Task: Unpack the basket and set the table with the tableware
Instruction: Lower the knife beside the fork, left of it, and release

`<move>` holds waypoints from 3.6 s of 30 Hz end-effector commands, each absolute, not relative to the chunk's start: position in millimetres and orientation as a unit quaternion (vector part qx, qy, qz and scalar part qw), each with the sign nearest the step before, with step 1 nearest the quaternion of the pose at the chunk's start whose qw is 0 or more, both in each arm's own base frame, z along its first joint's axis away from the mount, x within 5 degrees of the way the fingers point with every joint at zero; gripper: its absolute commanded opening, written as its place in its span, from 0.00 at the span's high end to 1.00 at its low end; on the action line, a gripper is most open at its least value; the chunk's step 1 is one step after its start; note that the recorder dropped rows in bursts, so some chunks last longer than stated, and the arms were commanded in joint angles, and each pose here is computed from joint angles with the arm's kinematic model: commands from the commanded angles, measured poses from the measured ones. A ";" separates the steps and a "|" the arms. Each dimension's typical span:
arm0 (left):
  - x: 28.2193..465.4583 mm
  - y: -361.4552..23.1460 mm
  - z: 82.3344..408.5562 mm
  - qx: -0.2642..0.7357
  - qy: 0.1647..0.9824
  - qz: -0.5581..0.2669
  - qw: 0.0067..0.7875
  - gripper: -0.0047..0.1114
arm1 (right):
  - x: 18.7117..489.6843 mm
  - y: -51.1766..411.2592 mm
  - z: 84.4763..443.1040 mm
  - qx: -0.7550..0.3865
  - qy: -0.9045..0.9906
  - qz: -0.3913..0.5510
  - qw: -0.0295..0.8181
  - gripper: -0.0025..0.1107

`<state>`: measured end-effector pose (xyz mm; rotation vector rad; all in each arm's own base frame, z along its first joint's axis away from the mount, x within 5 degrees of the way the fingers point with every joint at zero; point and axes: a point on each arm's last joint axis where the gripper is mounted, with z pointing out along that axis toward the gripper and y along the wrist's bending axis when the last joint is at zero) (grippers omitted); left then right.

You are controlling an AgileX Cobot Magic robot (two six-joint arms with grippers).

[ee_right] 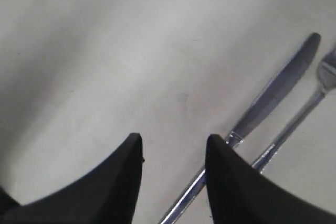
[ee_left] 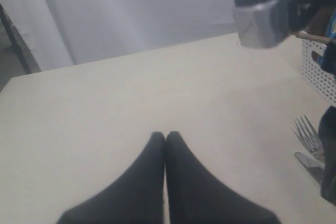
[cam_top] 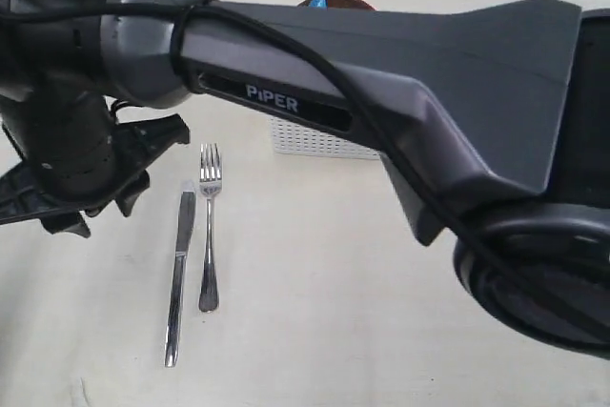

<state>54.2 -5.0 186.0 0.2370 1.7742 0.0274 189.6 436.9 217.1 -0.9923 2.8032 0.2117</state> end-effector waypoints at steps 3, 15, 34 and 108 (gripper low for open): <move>54.2 -5.0 186.2 0.097 0.771 0.009 0.629 0.96 | 197.1 403.8 176.9 -0.259 0.965 0.029 0.019 0.64; 54.2 -5.0 186.2 0.097 0.771 0.009 0.629 0.96 | 212.0 396.9 143.5 -0.214 0.974 0.066 0.029 0.64; 54.2 -5.0 186.2 0.097 0.771 0.009 0.629 0.96 | 204.5 403.0 126.6 -0.213 0.974 0.070 0.006 0.64; 54.2 -5.1 186.2 0.096 0.772 0.007 0.629 0.96 | 246.6 388.4 116.8 -0.045 0.997 0.056 0.031 0.75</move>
